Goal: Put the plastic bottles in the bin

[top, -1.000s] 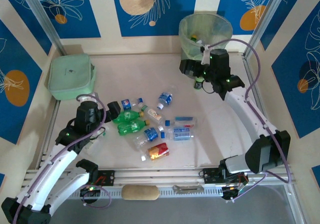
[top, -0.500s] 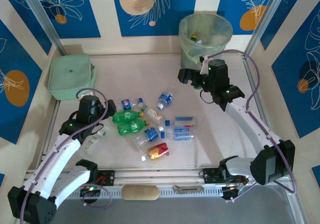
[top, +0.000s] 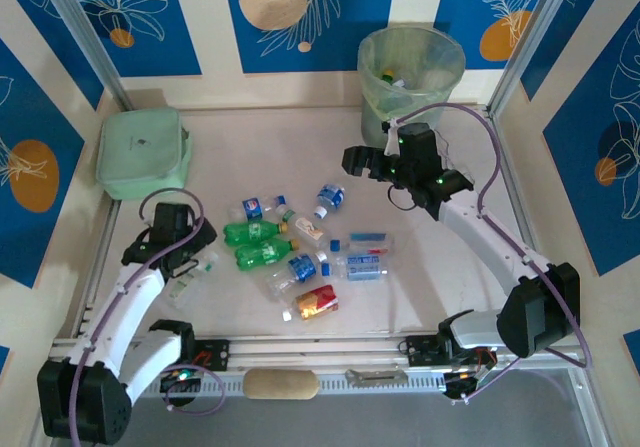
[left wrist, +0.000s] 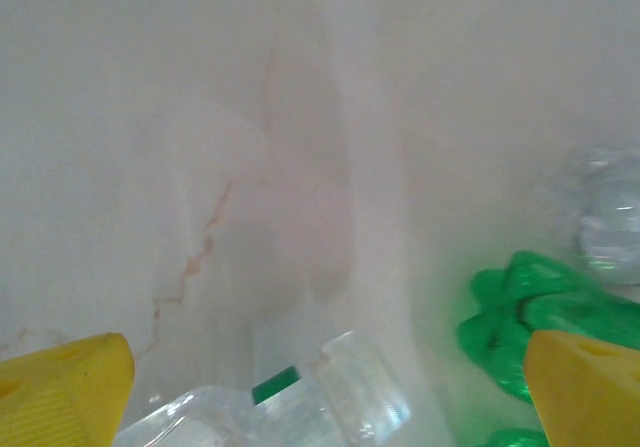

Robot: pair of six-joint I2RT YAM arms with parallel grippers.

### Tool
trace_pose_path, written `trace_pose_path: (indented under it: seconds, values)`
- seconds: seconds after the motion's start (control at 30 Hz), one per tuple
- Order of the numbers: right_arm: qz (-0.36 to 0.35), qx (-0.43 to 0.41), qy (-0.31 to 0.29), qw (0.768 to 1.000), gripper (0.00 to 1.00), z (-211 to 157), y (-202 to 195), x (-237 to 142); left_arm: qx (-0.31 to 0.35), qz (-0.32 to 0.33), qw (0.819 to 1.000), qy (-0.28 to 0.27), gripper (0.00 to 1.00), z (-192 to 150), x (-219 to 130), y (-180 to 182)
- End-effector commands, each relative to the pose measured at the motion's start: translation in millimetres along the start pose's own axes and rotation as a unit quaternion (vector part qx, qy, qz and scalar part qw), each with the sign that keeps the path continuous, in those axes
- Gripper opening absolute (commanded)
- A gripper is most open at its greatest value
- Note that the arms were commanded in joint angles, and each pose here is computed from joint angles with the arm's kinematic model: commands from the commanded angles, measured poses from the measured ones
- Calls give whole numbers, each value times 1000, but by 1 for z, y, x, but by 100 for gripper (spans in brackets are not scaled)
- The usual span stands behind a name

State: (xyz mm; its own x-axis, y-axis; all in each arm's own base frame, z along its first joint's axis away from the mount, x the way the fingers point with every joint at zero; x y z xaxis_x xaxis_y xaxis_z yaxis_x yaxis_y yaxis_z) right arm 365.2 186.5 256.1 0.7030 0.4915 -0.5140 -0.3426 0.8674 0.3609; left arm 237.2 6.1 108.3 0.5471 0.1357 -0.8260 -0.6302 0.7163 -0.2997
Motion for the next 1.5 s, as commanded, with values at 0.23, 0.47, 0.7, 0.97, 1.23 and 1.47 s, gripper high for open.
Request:
trace_pose_path:
  seconds: [0.23, 0.47, 0.7, 0.97, 1.23, 1.47]
  values:
    - [-8, 5, -6, 1000, 99, 2, 1, -7, -52, 34, 995, 74, 100, -40, 16, 28]
    - [-7, 13, -11, 1000, 99, 1, 0, -7, -83, 6, 991, 108, 100, -61, 8, 31]
    - [1, 19, -6, 1000, 99, 0, 4, -2, -94, -34, 988, 119, 100, -69, -11, 23]
    - [6, 19, 0, 1000, 99, -3, 12, 3, 0, 10, 993, 115, 100, -82, -18, 36]
    - [0, 16, 10, 1000, 99, -8, 11, 8, 26, 18, 993, 117, 100, -98, -1, 32]
    - [-9, 14, 12, 1000, 99, -11, 8, 5, 26, 15, 993, 118, 97, -101, 15, 21]
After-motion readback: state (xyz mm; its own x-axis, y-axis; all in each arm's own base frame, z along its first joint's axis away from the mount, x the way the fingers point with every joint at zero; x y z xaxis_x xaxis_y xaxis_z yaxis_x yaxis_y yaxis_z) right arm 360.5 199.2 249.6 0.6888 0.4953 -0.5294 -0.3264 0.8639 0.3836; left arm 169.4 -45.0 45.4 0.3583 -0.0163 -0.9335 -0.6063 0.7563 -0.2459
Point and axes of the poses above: each hand's point on the last joint's axis, 136 mm out from that joint toward the fingers, its own x axis out along the fingers, its own y axis along the line the jaws close on, z = x × y, the point moved 1 cm from there along -x, back along the fingers, and after that the axes turned 8 degrees about -x, right-handed, at the moved point
